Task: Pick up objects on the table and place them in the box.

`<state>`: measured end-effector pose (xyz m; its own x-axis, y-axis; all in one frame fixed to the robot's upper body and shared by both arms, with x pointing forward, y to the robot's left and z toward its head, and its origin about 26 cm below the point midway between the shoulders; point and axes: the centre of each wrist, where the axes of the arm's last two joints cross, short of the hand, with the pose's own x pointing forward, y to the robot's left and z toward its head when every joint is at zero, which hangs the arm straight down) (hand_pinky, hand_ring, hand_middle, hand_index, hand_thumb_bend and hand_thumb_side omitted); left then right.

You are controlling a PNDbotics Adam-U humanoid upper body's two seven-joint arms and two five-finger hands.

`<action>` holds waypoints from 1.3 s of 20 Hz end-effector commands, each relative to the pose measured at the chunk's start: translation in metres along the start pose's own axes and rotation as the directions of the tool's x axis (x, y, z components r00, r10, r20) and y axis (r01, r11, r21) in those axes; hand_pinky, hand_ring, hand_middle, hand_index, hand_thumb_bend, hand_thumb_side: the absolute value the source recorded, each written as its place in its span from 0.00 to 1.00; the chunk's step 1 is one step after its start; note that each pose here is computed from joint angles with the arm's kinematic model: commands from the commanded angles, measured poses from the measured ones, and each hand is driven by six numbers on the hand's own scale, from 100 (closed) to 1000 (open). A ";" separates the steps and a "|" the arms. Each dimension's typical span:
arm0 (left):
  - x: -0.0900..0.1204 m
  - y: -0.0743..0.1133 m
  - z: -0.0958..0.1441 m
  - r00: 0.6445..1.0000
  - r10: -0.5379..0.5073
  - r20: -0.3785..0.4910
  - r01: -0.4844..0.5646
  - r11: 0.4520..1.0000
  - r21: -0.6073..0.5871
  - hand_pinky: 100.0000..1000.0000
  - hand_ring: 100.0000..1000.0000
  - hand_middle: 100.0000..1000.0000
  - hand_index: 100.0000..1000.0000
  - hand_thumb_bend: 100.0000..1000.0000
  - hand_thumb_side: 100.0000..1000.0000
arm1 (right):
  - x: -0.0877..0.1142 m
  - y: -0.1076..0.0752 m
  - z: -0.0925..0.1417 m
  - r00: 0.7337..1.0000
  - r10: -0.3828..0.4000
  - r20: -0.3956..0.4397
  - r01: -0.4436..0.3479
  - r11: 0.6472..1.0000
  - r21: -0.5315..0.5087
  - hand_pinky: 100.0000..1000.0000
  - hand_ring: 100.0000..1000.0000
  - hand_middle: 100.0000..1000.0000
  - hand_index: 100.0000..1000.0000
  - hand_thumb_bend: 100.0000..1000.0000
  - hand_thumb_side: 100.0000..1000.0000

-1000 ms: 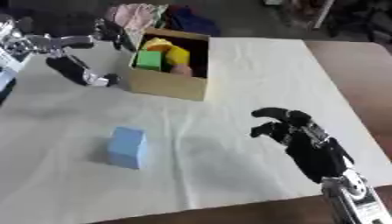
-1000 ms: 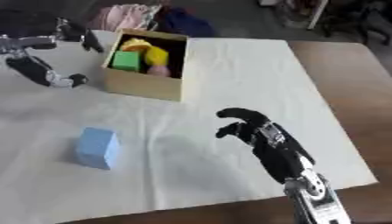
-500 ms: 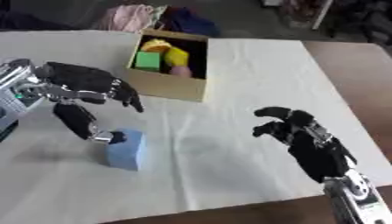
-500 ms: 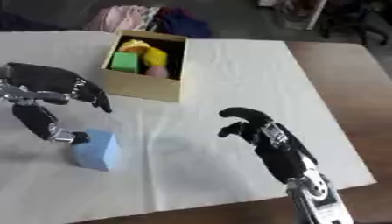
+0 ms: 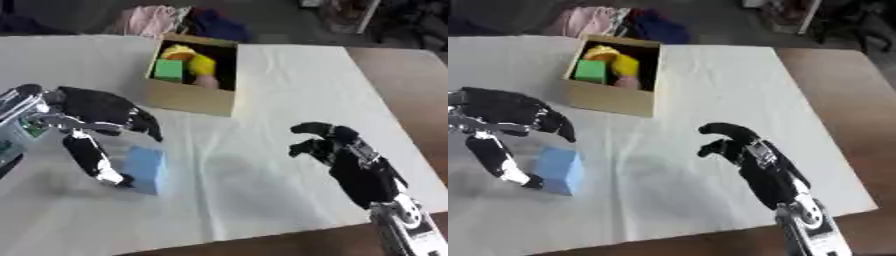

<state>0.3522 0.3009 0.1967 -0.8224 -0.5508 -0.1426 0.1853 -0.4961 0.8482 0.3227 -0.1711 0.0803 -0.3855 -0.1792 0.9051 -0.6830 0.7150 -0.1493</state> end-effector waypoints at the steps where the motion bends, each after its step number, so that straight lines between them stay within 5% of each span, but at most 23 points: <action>1: -0.002 0.002 0.003 0.990 -0.105 0.097 0.118 0.984 -0.134 0.80 0.74 0.80 0.91 0.50 0.69 | 0.006 -0.005 -0.002 1.000 0.025 0.013 -0.025 1.000 0.003 0.82 0.63 0.78 0.81 0.00 0.95; 6: -0.003 -0.001 0.000 0.990 -0.108 0.095 0.120 0.985 -0.125 0.75 0.68 0.75 0.87 0.51 0.49 | 0.006 -0.005 -0.002 1.000 0.025 0.011 -0.025 1.000 0.001 0.82 0.63 0.78 0.81 0.00 0.95; 8: -0.004 -0.003 0.000 0.991 -0.107 0.084 0.117 0.986 -0.120 0.69 0.61 0.68 0.84 0.49 0.30 | 0.006 -0.005 -0.002 1.000 0.025 0.011 -0.025 1.000 0.001 0.82 0.63 0.78 0.81 0.00 0.95; 17: -0.015 0.017 0.021 1.000 -0.001 0.017 -0.002 0.990 0.141 0.57 0.42 0.45 0.68 0.14 0.19 | 0.005 -0.005 -0.001 1.000 0.026 0.008 -0.026 1.000 -0.004 0.82 0.63 0.78 0.81 0.00 0.95; 26: -0.053 0.082 0.045 0.990 0.082 -0.116 -0.029 0.914 0.404 0.58 0.41 0.44 0.69 0.19 0.16 | 0.003 -0.003 0.000 1.000 0.017 0.002 -0.017 1.000 0.000 0.82 0.62 0.78 0.81 0.00 0.95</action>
<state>0.3845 0.3127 0.2846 -0.7641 -0.6346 -0.1157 0.0060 -0.1864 0.9825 0.3228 -0.1726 0.0797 -0.3846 -0.1771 0.9059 -0.6793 0.7188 -0.1479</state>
